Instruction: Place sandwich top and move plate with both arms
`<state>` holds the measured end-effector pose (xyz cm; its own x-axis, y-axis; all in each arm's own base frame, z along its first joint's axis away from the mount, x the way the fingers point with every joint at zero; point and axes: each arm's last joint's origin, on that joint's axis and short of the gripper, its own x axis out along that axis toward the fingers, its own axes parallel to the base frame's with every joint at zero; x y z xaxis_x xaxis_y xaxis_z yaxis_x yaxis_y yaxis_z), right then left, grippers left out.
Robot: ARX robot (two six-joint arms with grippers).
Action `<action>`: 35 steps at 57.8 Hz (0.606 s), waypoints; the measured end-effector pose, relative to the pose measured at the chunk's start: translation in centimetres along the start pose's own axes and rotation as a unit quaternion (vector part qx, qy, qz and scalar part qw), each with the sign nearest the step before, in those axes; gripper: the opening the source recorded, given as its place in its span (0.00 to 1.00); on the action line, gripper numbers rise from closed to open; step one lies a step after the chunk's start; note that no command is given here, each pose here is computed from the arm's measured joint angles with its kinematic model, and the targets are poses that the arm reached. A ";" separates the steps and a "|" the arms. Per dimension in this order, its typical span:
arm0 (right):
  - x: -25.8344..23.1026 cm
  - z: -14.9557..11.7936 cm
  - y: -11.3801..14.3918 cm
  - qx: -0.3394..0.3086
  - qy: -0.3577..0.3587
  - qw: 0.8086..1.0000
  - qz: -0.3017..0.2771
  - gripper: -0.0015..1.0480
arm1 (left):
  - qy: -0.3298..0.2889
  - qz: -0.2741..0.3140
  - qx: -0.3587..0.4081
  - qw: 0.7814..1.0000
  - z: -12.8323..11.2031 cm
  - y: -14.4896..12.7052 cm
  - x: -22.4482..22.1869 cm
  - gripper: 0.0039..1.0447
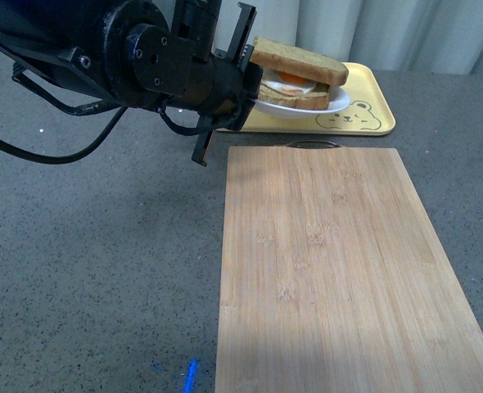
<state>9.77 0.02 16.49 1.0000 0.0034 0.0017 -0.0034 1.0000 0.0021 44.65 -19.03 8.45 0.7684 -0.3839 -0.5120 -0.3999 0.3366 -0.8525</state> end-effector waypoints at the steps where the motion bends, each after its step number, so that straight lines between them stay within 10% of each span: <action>1: 0.0 0.0 0.0 0.000 0.000 1.000 0.000 0.91 | 0.000 0.001 0.000 1.000 0.0 0.1 0.1 0.03; 35: 0.0 0.0 0.0 0.000 0.000 1.000 0.000 0.91 | 0.003 0.025 -0.004 1.000 0.1 -0.6 3.0 0.12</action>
<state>9.77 0.02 16.49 1.0000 0.0038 0.0017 -0.0038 1.0000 0.0021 47.24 -20.34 7.40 0.7442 -0.3721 -0.5547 -0.4416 0.3489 -0.8266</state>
